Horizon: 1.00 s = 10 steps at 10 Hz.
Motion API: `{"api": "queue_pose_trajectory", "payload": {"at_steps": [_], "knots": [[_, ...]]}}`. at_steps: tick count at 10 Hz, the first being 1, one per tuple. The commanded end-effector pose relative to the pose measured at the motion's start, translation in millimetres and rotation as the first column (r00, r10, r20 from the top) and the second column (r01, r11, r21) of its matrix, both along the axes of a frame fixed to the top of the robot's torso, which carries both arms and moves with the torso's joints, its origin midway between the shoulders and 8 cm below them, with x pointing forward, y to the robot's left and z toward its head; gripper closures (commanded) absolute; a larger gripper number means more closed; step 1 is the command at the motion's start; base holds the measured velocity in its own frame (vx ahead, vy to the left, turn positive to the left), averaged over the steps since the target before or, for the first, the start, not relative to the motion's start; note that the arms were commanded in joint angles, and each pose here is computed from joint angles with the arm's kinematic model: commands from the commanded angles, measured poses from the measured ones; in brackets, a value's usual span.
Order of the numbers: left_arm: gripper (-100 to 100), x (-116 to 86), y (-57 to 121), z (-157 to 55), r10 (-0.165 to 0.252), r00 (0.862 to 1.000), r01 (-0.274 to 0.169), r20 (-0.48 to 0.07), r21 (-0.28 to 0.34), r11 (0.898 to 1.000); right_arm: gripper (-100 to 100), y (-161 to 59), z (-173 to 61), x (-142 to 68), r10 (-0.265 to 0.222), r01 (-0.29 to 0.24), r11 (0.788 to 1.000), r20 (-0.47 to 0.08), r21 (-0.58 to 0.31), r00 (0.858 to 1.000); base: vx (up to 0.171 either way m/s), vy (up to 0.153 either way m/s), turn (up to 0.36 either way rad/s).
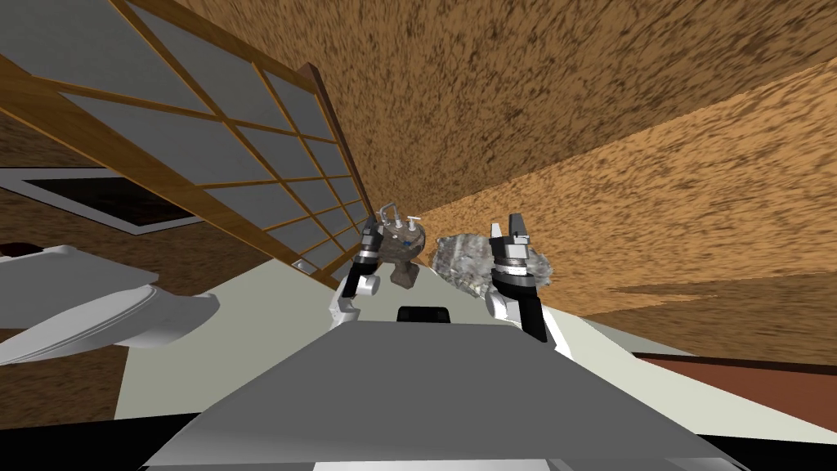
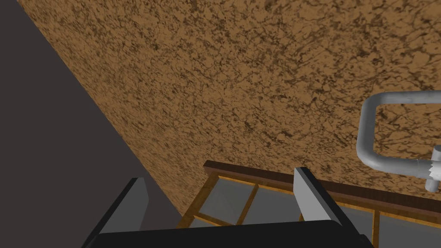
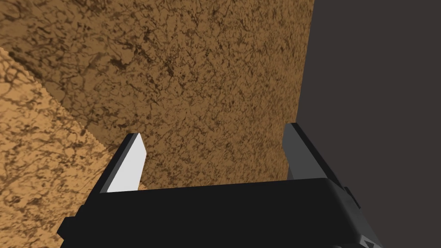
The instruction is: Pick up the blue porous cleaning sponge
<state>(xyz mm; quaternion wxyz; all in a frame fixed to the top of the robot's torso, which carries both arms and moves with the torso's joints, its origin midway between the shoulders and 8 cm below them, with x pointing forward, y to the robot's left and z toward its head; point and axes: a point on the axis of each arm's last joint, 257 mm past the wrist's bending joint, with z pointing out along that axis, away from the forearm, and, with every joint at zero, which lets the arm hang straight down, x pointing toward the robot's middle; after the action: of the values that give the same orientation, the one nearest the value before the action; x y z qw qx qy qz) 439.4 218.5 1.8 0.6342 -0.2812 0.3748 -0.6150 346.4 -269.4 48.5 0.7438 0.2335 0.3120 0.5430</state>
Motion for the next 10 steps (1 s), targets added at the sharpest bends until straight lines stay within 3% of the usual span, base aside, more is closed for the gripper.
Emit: {"api": "queue_pose_trajectory", "payload": {"at_steps": [1, 4, 6, 7, 9, 10], "knots": [[-100, 13.1, -0.6, -8.8, 0.000, 0.999, 0.000, -0.042, 0.006, 1.000, 0, 0.0, 0.0, 0.0, 0.000, 0.000, 1.000, 0.000, 0.000, 1.000, -0.022, -0.001, -0.010], [-100, 44.0, -9.9, -23.9, -0.011, 0.993, 0.014, -0.115, 0.022, 1.000, 0, 0.0, 0.0, 0.0, 0.000, 0.000, 1.000, 0.000, 0.000, 1.000, -0.021, -0.006, -0.014], [-100, 49.4, -10.5, -29.5, -0.009, 0.989, 0.013, -0.147, 0.025, 1.000, 0, 0.0, 0.0, 0.0, 0.000, 0.000, 1.000, 0.000, 0.000, 1.000, -0.011, -0.002, -0.006], [-100, 64.1, -16.3, -34.4, -0.016, 0.984, 0.022, -0.176, 0.033, 0.999, 0, 0.0, 0.0, 0.0, 0.000, 0.000, 1.000, 0.000, 0.000, 1.000, -0.010, -0.003, -0.016], [-100, 67.2, -15.9, -41.0, -0.012, 0.979, 0.020, -0.204, 0.035, 0.999, 0, 0.0, 0.0, 0.0, 0.000, 0.000, 1.000, 0.000, 0.000, 1.000, -0.005, -0.002, -0.008], [-100, 81.7, -21.4, -48.2, -0.018, 0.971, 0.029, -0.239, 0.044, 0.999, 0, 0.0, 0.0, 0.0, 0.000, 0.000, 1.000, 0.000, 0.000, 1.000, -0.008, -0.006, -0.018]]}}
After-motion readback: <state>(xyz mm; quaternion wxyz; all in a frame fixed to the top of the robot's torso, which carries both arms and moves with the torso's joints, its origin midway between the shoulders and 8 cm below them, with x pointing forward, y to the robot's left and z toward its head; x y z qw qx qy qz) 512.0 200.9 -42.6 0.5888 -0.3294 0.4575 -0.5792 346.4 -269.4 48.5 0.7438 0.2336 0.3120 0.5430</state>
